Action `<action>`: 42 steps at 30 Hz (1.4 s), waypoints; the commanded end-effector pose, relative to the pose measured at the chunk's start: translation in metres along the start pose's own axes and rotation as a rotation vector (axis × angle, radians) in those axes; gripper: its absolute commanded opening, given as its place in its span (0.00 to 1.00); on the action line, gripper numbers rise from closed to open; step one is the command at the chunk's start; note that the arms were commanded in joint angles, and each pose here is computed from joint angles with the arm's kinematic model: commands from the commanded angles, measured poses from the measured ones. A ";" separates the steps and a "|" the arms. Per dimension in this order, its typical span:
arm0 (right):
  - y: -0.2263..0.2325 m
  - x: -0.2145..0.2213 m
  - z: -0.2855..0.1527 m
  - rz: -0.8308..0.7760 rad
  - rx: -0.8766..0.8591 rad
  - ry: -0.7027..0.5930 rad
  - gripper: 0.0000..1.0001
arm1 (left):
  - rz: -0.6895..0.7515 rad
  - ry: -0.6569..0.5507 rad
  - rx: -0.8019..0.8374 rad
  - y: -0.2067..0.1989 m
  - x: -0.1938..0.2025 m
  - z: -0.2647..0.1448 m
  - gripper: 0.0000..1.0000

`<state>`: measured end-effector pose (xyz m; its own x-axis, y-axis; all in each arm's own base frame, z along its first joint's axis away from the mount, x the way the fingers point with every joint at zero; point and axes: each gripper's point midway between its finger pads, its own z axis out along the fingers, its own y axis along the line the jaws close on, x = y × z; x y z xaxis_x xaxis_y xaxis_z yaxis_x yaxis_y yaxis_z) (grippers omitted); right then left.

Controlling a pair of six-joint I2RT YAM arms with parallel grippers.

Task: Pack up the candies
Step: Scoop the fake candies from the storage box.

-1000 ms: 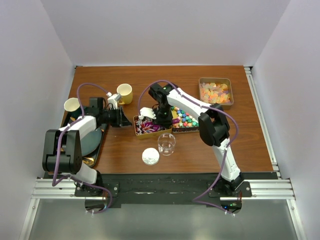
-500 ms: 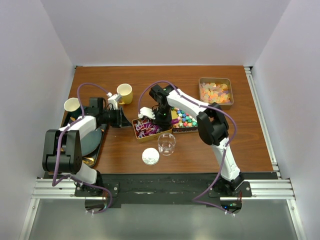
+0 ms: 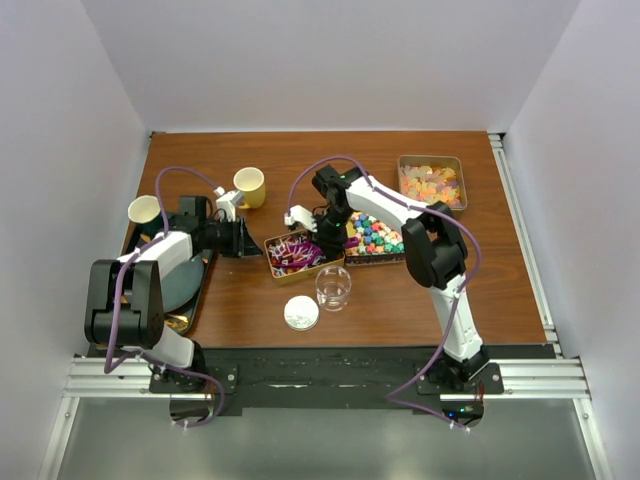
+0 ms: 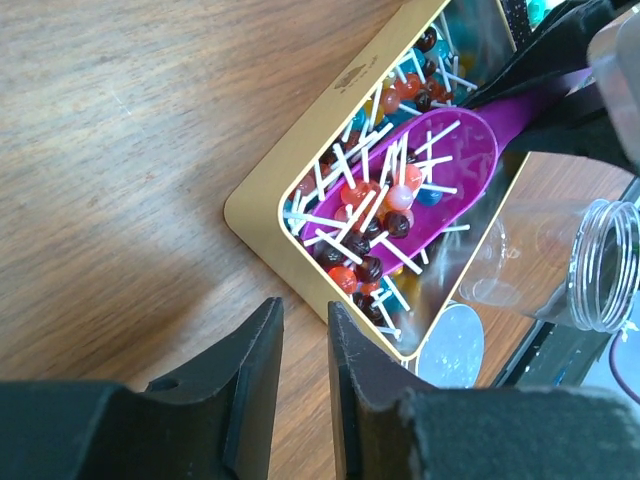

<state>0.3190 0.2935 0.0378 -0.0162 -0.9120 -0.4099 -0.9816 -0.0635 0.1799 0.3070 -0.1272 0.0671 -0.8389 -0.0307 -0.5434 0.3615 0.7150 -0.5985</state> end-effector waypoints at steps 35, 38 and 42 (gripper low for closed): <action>-0.012 -0.046 -0.100 0.050 0.200 -0.648 0.00 | 0.190 -0.054 -0.042 0.023 -0.067 -0.011 0.37; -0.011 -0.052 -0.107 0.015 0.224 -0.680 0.00 | 0.224 -0.040 -0.063 0.023 -0.065 -0.017 0.37; -0.004 -0.054 -0.131 0.009 0.221 -0.661 0.00 | 0.230 -0.068 -0.067 0.017 -0.069 -0.024 0.38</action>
<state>0.3481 0.2773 0.1212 -0.1494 -0.5546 -0.8186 -0.9867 0.1378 0.0868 0.3545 -0.1029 0.0835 -0.7706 0.0753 -0.6329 0.4653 0.7451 -0.4779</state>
